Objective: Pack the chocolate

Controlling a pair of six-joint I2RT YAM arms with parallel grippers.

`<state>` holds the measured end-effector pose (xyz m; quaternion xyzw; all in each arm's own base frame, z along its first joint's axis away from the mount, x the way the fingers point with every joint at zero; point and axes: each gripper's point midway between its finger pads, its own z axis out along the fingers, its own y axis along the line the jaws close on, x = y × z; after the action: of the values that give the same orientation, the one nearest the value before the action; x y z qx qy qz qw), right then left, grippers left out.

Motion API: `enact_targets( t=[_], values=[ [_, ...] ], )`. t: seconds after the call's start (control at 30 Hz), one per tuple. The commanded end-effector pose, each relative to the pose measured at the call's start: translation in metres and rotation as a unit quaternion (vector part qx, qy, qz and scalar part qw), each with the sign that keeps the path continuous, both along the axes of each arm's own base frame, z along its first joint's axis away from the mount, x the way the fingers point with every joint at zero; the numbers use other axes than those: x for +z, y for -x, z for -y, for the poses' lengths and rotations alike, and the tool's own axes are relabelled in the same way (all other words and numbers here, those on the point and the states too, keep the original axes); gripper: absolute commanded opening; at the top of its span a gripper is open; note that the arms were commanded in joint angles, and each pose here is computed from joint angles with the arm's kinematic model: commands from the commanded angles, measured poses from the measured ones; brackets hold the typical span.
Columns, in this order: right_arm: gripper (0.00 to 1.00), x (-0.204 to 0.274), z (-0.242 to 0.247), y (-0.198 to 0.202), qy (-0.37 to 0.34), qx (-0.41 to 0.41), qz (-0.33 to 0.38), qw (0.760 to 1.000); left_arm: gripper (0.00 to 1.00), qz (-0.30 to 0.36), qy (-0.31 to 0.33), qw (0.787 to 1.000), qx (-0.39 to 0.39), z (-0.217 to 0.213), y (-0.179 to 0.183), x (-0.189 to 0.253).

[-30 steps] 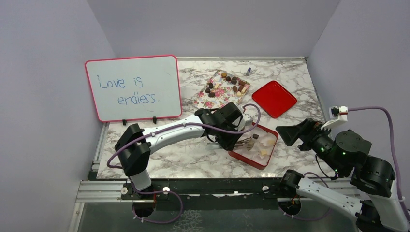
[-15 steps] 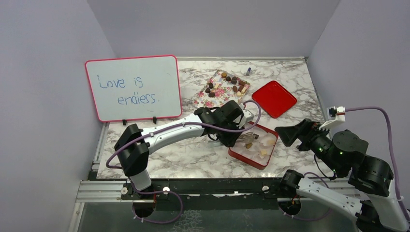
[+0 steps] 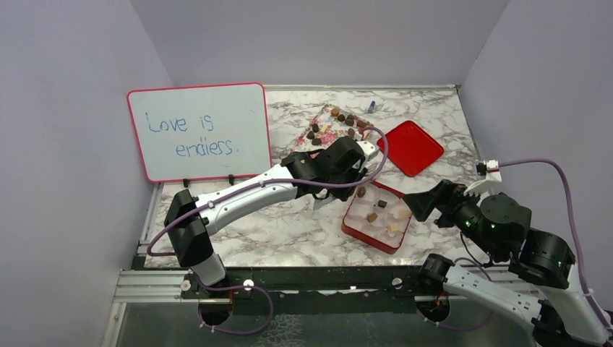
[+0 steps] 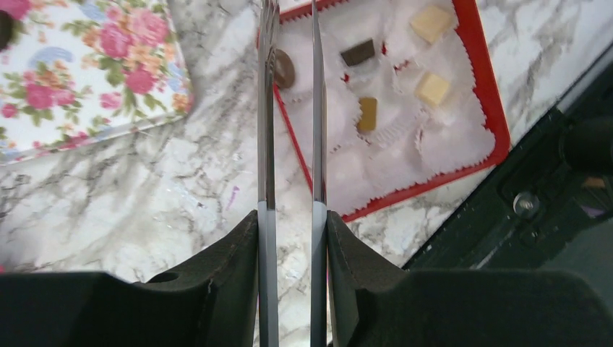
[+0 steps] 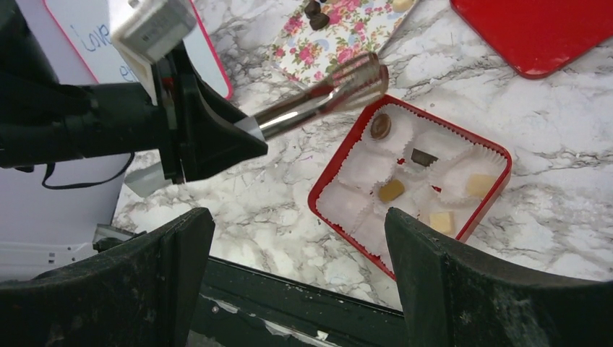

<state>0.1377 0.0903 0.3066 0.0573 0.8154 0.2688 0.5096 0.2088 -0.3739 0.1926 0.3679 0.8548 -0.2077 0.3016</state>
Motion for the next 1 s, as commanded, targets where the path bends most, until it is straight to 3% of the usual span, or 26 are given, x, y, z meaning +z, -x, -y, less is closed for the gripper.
enact_targets(
  t=[0.0,0.33,0.67,0.97],
  values=[
    [0.94,-0.003,-0.011,0.001,-0.014,0.015,-0.009,1.000,0.35,0.076,0.006,0.994,0.083,-0.012,-0.038,0.037],
    [0.94,-0.007,-0.017,-0.001,-0.002,0.025,-0.014,1.000,0.35,0.075,-0.063,0.978,0.183,-0.049,-0.101,0.011],
    [0.94,-0.015,-0.035,-0.002,0.014,0.055,-0.030,0.998,0.38,0.050,-0.043,0.967,0.248,-0.090,-0.156,0.003],
    [0.94,-0.014,-0.041,-0.001,0.005,0.075,-0.013,0.997,0.40,0.018,-0.012,0.967,0.255,-0.107,-0.165,-0.023]
  ],
)
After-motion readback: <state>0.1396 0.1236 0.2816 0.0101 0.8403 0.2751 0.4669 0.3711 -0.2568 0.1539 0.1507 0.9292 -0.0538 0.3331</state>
